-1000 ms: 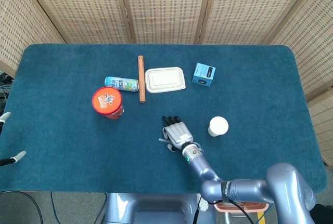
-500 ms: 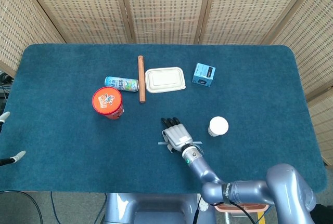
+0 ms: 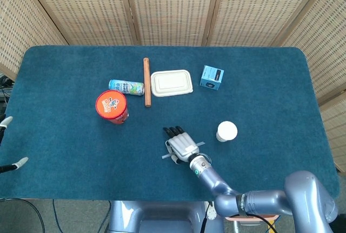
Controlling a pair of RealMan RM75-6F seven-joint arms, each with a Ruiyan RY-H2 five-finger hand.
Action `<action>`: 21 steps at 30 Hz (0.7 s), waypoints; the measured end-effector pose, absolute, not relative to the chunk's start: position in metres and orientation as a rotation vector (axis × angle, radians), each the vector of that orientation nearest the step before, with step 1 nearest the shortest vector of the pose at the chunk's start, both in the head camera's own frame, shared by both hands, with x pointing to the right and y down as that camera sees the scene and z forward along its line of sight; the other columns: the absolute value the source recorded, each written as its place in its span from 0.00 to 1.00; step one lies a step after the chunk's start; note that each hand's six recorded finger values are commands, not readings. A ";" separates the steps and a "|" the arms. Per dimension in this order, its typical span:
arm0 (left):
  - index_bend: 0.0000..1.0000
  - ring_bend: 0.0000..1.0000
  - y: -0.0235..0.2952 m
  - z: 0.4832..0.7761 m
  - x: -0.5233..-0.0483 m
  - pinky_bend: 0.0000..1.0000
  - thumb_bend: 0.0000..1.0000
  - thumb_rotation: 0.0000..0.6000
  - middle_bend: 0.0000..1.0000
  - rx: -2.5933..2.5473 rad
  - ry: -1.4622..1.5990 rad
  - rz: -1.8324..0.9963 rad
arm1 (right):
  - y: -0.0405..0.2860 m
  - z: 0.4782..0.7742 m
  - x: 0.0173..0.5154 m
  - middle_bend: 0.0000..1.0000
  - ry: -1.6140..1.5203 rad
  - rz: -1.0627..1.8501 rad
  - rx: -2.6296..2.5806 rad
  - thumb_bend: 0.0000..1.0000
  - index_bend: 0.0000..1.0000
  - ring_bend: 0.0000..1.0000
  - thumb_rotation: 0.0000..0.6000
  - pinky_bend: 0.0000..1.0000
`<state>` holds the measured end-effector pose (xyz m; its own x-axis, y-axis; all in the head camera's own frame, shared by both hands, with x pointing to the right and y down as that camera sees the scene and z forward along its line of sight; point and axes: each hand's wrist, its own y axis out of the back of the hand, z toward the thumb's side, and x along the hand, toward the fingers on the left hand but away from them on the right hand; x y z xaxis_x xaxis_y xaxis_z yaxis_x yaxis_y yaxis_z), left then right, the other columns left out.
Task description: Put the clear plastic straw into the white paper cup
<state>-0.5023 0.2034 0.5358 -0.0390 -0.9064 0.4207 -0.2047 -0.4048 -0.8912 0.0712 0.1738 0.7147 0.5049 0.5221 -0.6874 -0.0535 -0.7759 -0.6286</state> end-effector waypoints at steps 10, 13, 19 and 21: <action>0.00 0.00 0.205 0.535 -0.501 0.00 0.12 1.00 0.00 -1.638 1.180 -1.482 | 0.155 0.663 0.065 0.00 -0.584 1.075 -2.341 0.47 0.67 0.00 1.00 0.00; 0.00 0.00 0.205 0.535 -0.500 0.00 0.12 1.00 0.00 -1.640 1.179 -1.478 | 0.145 0.643 0.069 0.00 -0.664 1.019 -2.400 0.47 0.67 0.00 1.00 0.00; 0.00 0.00 0.206 0.534 -0.499 0.00 0.12 1.00 0.00 -1.640 1.175 -1.474 | 0.127 0.613 0.087 0.00 -0.841 0.949 -2.522 0.47 0.67 0.00 1.00 0.00; 0.00 0.00 0.206 0.534 -0.498 0.00 0.12 1.00 0.00 -1.642 1.174 -1.472 | 0.119 0.604 0.098 0.00 -0.909 0.936 -2.556 0.47 0.67 0.00 1.00 0.00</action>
